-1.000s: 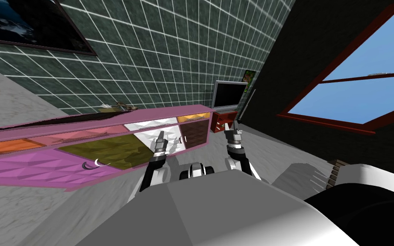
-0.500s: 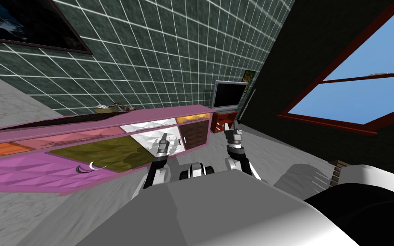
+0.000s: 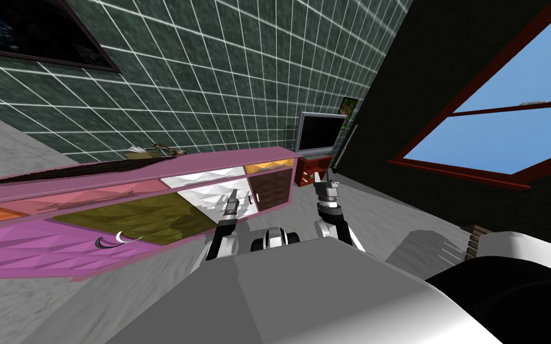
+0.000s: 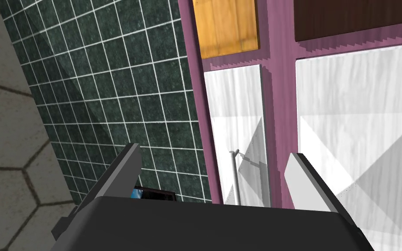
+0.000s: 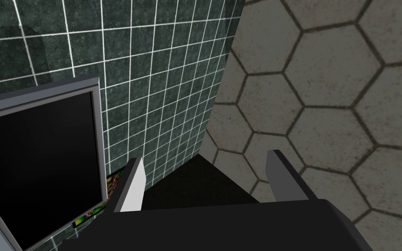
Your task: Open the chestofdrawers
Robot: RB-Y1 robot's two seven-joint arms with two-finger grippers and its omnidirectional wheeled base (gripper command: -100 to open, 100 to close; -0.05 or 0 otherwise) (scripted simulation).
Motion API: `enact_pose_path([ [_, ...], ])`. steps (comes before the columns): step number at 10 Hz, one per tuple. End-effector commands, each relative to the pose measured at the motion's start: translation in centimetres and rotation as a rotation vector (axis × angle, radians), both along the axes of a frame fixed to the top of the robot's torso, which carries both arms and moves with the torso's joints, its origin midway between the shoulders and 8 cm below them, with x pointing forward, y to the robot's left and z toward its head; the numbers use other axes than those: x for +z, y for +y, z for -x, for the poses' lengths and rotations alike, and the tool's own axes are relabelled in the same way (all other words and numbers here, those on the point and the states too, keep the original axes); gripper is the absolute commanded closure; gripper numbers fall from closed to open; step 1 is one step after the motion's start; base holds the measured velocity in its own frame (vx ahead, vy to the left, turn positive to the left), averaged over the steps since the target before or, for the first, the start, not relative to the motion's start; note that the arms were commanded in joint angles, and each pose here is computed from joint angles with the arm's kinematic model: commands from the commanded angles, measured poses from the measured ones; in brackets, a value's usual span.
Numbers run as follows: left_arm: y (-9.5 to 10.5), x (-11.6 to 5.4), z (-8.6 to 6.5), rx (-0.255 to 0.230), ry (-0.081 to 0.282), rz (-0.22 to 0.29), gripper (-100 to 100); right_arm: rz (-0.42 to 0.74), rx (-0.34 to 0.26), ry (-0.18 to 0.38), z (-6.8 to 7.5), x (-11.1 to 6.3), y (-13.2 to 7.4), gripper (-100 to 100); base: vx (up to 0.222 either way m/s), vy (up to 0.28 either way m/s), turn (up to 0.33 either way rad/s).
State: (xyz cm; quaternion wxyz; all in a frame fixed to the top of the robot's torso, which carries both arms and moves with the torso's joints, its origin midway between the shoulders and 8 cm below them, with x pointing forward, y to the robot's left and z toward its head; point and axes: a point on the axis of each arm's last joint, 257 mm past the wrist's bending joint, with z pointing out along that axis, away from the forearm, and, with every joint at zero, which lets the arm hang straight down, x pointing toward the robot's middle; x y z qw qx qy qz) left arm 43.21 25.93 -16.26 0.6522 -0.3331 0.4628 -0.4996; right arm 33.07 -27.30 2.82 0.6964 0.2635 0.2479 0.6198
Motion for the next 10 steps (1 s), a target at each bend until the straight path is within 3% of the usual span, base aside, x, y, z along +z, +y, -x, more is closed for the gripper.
enact_pose_path([
  [1, 0.1, -2.5, -0.4, 0.0, 0.039, -0.015, -100, 0.0, 0.0, 0.0, 0.0, 0.0, 0.0, 0, 0.048, -0.011, -0.009],
  [6, -0.2, -6.8, -1.2, -0.006, 0.104, -0.054, -100, 0.0, 0.0, 0.0, 0.0, 0.0, 0.0, 0, 0.059, -0.006, -0.014],
  [10, -0.1, -11.1, -1.4, -0.009, 0.179, -0.081, -100, 0.0, 0.0, 0.0, 0.0, 0.0, 0.0, 0, 0.056, -0.016, -0.013],
])
